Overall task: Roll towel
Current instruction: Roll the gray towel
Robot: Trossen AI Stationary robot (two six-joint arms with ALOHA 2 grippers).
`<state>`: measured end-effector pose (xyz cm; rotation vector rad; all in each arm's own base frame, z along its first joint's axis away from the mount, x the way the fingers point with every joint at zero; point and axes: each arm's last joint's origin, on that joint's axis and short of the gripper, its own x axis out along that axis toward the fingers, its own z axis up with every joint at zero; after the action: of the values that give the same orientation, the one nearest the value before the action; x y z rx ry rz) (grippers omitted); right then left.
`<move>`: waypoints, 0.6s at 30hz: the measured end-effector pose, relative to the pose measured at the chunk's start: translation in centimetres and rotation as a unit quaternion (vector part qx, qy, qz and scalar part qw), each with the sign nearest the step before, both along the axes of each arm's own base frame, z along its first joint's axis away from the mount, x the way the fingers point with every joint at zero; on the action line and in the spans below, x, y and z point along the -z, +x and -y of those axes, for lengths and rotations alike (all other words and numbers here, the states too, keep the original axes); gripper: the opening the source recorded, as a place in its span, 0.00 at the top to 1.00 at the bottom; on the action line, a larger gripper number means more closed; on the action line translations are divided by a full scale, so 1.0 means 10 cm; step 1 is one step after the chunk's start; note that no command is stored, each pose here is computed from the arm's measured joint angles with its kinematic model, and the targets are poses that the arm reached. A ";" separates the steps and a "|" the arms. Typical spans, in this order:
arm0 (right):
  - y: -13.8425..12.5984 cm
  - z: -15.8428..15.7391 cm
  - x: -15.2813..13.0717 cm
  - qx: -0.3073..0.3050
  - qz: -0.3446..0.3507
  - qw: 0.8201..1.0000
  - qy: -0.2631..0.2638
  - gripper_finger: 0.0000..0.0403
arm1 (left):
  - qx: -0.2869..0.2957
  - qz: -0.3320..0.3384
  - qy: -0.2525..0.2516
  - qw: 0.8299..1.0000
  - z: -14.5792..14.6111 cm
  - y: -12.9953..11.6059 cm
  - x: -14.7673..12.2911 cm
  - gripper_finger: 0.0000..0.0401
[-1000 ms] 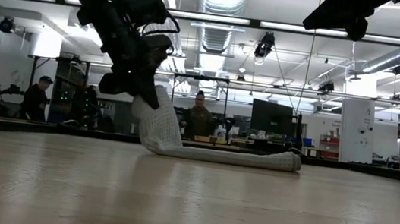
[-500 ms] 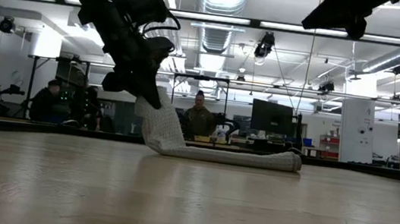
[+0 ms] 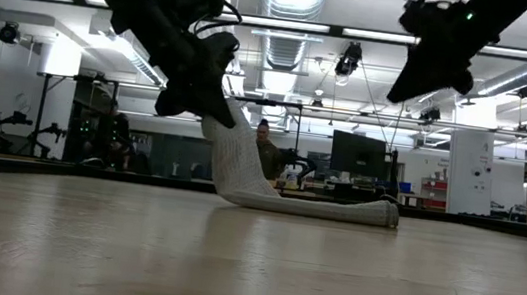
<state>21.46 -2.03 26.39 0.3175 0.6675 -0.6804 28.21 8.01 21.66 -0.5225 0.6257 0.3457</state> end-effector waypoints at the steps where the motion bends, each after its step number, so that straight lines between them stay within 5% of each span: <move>1: 0.03 0.01 0.05 0.000 -0.011 1.000 0.007 0.88 | 0.001 0.000 -0.001 1.000 0.00 0.00 0.00 0.95; 18: 0.14 0.06 0.65 0.070 -0.061 0.983 0.158 0.88 | 0.009 0.011 -0.006 1.000 0.00 0.01 -0.01 0.95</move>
<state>22.89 -2.67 19.84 0.6257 0.8777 -0.7322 28.32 7.96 21.78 -0.5307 0.6117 0.3189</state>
